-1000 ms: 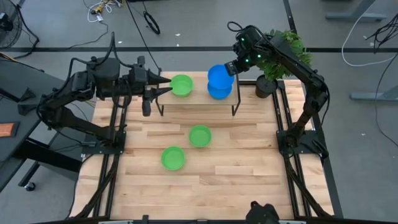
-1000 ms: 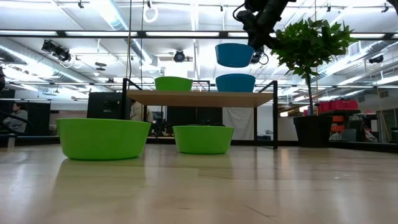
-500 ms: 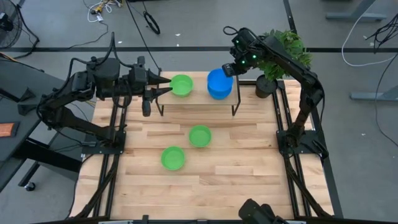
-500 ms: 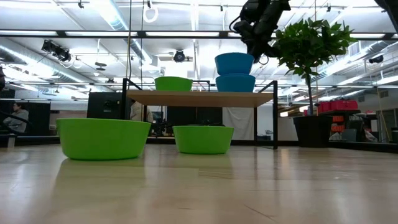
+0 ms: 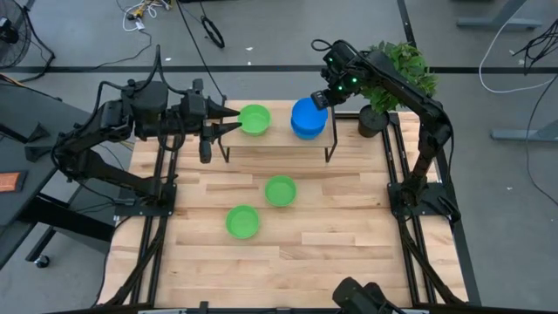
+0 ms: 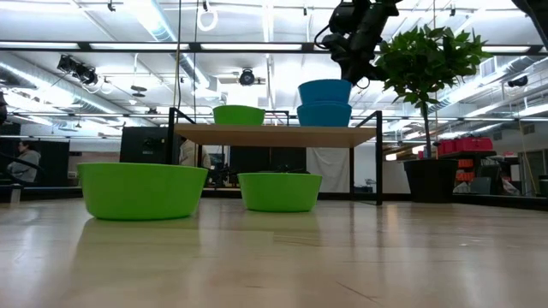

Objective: Pick & Place Mini bowls
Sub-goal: Stack the blue bowl on the blue bowl on the shelf

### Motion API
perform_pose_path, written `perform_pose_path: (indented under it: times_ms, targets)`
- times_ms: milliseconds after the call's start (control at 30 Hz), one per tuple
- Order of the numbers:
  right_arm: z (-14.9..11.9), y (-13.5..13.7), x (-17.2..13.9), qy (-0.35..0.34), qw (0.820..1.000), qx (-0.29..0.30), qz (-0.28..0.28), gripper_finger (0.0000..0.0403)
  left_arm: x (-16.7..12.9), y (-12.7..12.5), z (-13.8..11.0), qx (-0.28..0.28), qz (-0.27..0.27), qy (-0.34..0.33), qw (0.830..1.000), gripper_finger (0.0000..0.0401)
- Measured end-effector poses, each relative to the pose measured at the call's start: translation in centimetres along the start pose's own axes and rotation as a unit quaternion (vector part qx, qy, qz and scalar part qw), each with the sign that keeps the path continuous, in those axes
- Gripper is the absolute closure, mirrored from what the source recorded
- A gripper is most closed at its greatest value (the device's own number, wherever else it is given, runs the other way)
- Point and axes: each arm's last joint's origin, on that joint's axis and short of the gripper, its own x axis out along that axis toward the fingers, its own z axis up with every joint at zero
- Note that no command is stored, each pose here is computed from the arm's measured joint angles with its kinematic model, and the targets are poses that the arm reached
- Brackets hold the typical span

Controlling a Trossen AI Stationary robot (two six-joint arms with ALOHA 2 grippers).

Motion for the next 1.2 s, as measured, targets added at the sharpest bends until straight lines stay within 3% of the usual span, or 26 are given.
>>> perform_pose_path:
  times_ms: [1200]
  targets:
    - [0.04,0.09,0.19,0.004,0.999,-0.042,0.009,0.0403,0.0,0.01,0.1,-0.001,0.001,-0.005,1.0,0.0275]
